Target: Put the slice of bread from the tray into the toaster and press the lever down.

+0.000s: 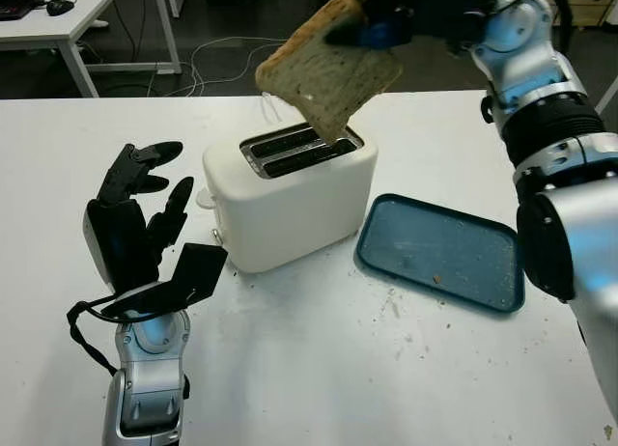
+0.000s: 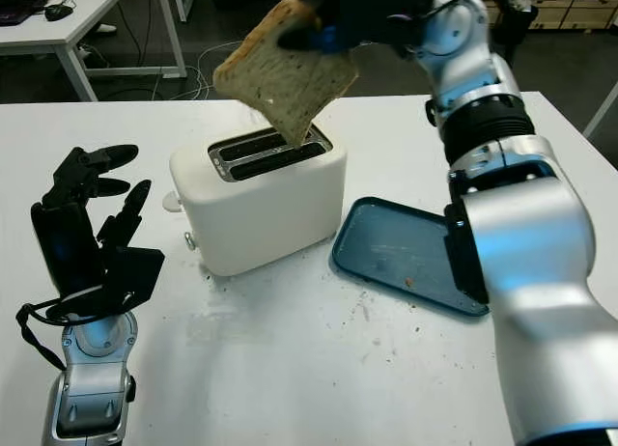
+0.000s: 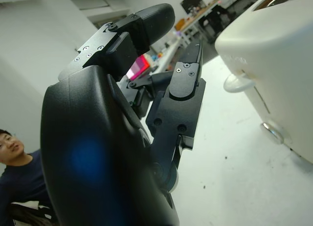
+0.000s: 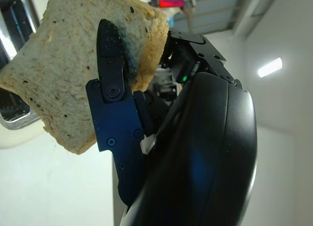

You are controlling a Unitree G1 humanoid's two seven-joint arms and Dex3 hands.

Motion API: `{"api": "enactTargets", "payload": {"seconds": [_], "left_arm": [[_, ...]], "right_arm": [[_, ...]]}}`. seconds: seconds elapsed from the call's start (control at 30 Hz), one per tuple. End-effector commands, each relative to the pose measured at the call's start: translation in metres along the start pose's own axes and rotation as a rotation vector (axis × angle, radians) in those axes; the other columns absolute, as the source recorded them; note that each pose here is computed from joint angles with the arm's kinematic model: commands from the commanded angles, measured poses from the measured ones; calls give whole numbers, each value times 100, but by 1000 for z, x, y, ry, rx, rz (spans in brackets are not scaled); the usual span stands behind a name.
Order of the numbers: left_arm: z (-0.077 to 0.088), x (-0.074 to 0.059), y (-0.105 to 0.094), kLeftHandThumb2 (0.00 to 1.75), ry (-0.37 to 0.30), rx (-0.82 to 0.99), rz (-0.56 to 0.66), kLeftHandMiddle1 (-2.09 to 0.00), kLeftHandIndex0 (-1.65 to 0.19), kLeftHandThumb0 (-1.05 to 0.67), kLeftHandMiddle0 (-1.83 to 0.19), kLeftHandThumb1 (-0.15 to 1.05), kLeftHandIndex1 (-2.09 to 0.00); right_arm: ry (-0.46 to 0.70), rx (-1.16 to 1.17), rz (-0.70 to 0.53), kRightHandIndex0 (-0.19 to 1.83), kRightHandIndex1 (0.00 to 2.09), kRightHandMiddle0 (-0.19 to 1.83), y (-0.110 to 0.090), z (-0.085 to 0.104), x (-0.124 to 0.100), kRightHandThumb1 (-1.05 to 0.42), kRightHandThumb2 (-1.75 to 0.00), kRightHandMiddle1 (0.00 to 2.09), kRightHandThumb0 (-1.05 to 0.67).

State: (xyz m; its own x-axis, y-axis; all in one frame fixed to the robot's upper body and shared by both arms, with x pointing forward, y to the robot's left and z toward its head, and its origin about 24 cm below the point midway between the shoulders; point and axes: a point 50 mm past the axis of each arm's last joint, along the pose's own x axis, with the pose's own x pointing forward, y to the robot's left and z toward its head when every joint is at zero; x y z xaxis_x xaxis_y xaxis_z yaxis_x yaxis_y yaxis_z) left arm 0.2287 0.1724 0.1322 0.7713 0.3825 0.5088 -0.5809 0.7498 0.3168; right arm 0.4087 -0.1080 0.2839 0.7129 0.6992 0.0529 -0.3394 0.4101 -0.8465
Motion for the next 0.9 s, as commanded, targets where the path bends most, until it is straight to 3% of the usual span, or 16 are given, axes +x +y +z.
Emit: {"api": "enactTargets", "payload": {"seconds": [0.0,0.87], "left_arm": [[2,-1,1,0,-7,7,8,-126,-67,-17,-54,87,-68],[0,-1,1,0,4,8,9,-122,-70,-16,-55,87,-63]], "right_arm": [[-4,-19,11,120,175,101,-1,6,4,-92,-33,175,-48],[61,-94,146,114,175,94,18,-12,-3,-92,-30,175,-46]]}}
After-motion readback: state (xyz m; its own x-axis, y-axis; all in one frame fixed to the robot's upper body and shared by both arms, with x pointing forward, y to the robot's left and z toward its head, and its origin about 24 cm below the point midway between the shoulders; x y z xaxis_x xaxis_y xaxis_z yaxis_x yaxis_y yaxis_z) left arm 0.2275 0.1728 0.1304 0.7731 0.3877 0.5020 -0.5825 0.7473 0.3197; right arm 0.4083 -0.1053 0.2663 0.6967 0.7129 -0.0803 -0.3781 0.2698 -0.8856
